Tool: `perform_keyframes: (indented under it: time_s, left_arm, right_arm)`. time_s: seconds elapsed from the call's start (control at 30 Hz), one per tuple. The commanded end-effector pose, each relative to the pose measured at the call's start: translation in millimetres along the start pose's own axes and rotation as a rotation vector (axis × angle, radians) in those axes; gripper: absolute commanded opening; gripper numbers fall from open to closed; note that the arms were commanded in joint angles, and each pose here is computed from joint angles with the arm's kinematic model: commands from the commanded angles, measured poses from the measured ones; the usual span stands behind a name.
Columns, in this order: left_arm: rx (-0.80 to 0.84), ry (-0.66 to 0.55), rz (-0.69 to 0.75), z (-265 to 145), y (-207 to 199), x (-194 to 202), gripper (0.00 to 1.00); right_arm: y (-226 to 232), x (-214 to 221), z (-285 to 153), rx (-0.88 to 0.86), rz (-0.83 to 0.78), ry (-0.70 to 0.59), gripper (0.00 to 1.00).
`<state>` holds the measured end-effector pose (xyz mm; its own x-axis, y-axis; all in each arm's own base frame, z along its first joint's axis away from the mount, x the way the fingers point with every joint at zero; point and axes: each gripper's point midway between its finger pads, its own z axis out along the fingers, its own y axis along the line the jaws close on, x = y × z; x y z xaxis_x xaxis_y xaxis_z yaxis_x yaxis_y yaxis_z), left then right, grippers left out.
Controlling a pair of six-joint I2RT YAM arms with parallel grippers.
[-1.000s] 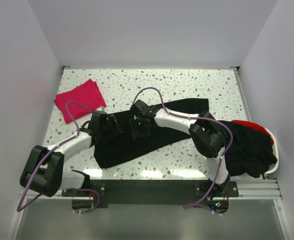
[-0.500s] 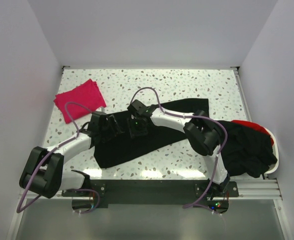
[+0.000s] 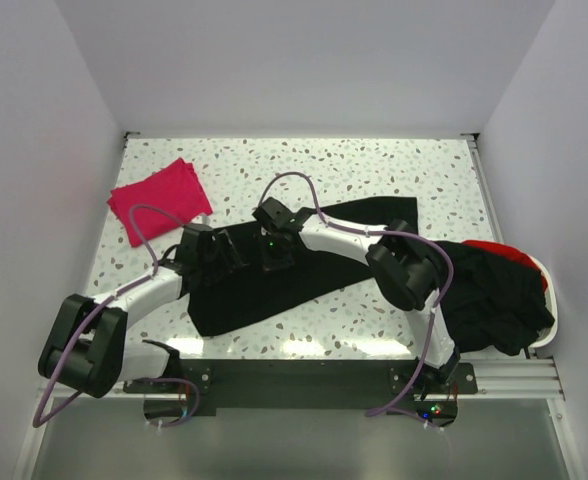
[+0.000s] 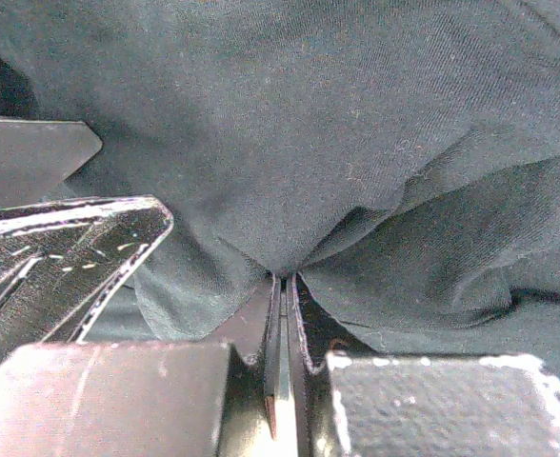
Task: Fold and stack the t-shirts
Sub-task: Fold the tshirt
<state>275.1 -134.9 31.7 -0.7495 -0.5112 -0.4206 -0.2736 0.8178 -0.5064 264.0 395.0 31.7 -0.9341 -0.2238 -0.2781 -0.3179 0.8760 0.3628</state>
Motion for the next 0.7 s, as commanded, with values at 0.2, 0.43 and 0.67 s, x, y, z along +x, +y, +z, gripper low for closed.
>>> perform_keyframes:
  time_s: [0.2,0.43,0.67]
  left_arm:
    - [-0.117,0.051,-0.001,1,31,20,0.76]
    - [-0.139,0.058,0.002,1,36,22,0.76]
    - [-0.148,0.067,0.004,1,39,25,0.76]
  right_arm:
    - [3,4,-37,0.026,-0.014,0.015,0.02]
    - [-15,33,-60,0.068,0.005,0.058,0.04]
    - [-25,40,-70,0.101,0.004,0.057,0.10]
